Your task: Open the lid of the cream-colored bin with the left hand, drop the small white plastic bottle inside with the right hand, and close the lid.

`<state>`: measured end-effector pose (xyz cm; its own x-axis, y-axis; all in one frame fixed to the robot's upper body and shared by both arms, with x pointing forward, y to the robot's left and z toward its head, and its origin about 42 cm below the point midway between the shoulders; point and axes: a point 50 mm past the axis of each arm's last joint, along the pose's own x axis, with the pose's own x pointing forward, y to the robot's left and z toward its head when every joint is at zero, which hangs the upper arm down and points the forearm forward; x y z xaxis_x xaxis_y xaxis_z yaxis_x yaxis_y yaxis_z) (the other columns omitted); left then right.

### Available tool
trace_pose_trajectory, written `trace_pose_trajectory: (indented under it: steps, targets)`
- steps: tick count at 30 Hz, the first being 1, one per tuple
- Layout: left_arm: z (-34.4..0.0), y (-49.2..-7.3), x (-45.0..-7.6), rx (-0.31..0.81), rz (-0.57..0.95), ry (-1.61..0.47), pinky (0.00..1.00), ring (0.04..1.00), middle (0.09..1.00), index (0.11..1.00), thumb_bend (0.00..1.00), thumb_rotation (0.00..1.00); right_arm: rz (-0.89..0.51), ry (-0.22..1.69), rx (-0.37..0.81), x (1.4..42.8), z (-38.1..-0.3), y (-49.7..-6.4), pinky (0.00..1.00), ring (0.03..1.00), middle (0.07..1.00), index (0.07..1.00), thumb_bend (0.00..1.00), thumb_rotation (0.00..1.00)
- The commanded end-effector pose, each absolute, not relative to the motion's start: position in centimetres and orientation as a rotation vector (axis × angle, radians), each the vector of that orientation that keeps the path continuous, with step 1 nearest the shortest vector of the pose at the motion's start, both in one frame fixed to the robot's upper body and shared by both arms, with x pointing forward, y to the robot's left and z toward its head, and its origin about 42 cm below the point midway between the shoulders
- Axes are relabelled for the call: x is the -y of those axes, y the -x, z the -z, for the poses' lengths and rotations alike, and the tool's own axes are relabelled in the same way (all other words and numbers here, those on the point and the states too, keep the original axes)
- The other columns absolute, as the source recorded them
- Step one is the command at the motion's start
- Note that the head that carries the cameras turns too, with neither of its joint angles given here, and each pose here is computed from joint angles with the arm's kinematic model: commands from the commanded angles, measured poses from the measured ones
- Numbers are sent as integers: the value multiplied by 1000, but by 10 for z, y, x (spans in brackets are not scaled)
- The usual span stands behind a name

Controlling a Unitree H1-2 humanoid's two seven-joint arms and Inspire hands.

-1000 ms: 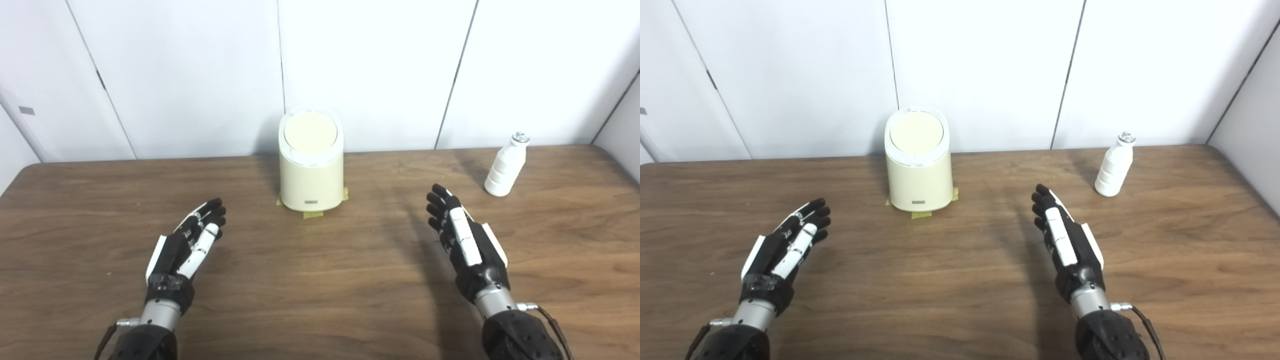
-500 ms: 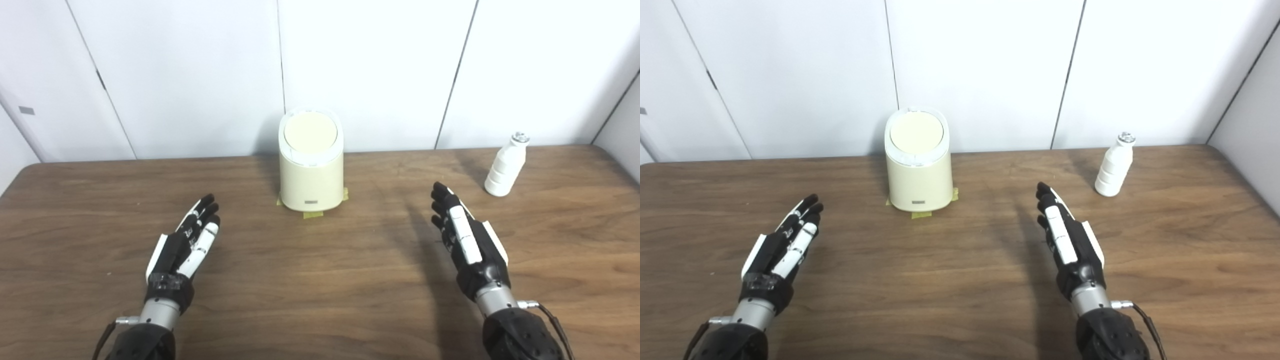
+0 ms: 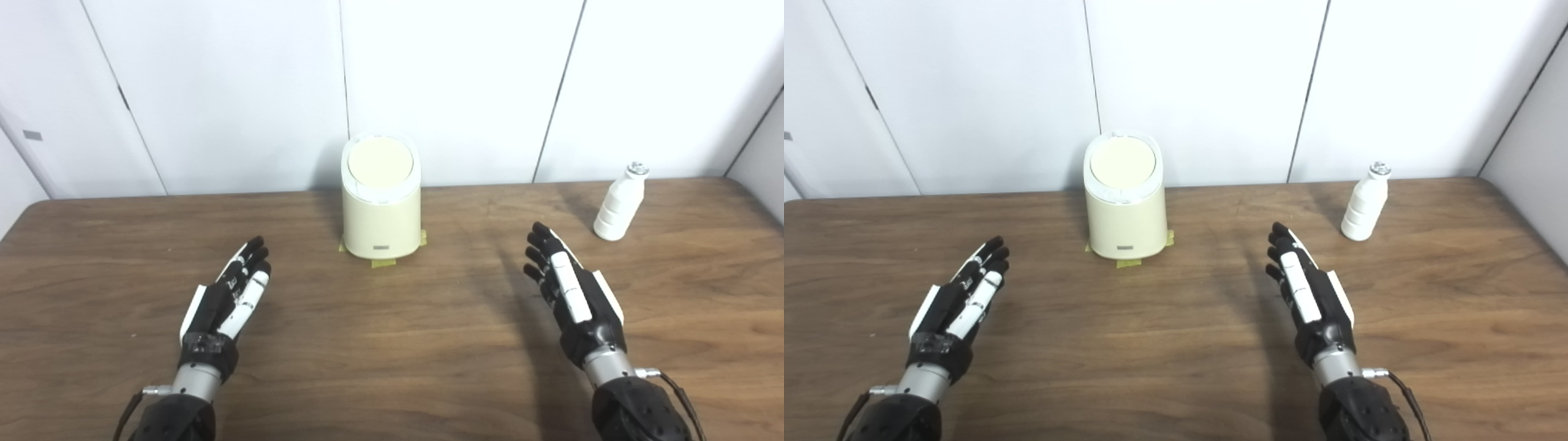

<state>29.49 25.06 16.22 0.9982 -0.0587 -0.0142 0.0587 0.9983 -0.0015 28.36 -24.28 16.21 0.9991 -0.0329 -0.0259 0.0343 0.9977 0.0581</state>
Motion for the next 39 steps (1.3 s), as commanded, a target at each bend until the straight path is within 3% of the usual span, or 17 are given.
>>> trace_pose_trajectory:
  steps: [1,16,23,29,34,39]
  targets:
    - [-180,-302,-250,74,74,-2,995,956,944,951,320,500,15,-60,62,241,-179,-289,914,939,934,924,592,851]
    - [-178,-299,-251,69,66,4,979,940,925,934,261,464,42,-57,49,241,-178,-286,863,918,927,916,614,791]
    - [-178,-298,-250,65,62,17,971,935,920,931,281,430,37,-53,49,243,-177,-286,862,914,921,911,609,788]
    - [-184,-294,-245,82,50,12,920,921,917,942,461,346,38,-50,45,246,-175,-282,853,912,920,913,621,794]
    - [-191,-293,-246,98,36,14,885,905,920,944,640,338,42,-43,31,247,-170,-278,890,921,923,916,648,803]
    - [-212,-305,-254,125,17,-84,862,885,897,919,625,209,43,-64,17,245,-170,-275,895,923,924,918,611,791]
